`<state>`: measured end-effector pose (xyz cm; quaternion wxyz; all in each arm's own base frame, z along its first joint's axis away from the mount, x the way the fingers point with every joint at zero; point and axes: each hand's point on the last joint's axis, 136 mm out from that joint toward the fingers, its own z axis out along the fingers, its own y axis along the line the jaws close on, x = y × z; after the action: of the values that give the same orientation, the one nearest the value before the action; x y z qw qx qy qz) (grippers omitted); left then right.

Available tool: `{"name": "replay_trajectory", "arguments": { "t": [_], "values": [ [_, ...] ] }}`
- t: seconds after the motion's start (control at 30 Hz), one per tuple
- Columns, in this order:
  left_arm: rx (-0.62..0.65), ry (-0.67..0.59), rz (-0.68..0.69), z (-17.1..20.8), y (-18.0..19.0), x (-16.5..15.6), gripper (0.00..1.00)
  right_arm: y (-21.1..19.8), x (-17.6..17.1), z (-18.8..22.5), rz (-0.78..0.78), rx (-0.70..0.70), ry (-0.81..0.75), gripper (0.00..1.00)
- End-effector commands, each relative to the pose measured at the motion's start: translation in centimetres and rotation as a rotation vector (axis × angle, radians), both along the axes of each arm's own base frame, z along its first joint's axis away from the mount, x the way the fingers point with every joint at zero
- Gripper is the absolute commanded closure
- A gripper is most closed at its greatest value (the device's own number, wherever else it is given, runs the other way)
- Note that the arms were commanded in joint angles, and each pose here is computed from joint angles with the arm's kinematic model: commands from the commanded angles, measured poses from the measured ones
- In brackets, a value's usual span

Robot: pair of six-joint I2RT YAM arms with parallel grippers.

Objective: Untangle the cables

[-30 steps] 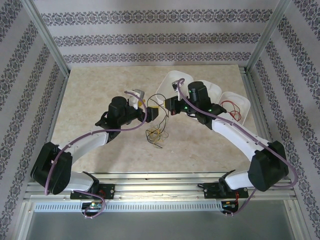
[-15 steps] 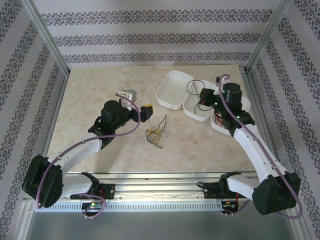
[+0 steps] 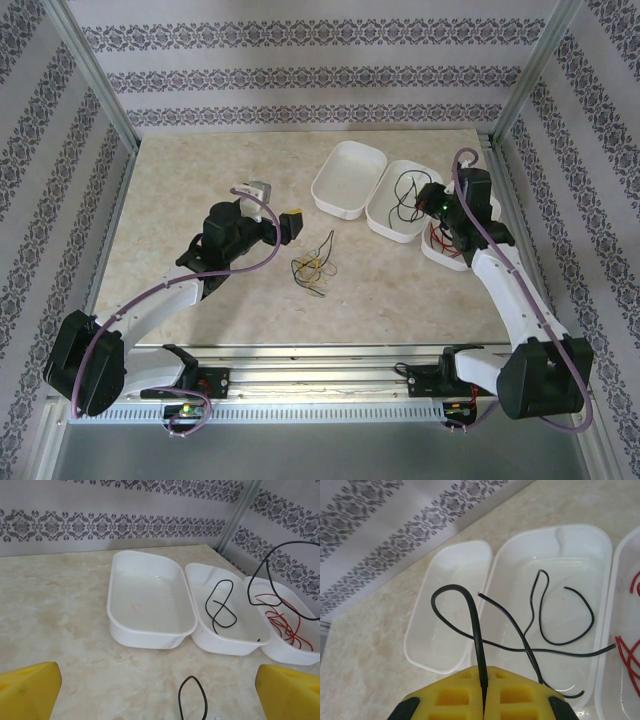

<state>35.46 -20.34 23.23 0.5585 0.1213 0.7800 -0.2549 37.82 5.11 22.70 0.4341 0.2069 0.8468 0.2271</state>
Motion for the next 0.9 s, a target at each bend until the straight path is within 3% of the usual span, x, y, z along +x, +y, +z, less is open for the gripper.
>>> {"name": "replay_trajectory", "arguments": {
  "t": [0.0,0.53,0.87],
  "values": [
    [0.012,0.025,0.024,-0.4,0.3,-0.1,0.01,-1.2,1.2,0.0,-0.059,-0.015,0.011,1.00],
    [0.011,0.031,0.024,-0.6,0.4,-0.3,0.01,-2.2,4.0,-3.3,-0.108,-0.027,0.089,1.00],
    [0.006,0.032,0.017,-0.6,0.0,0.1,0.01,0.9,5.9,-3.7,-0.002,0.107,0.091,1.00]
  ]
}}
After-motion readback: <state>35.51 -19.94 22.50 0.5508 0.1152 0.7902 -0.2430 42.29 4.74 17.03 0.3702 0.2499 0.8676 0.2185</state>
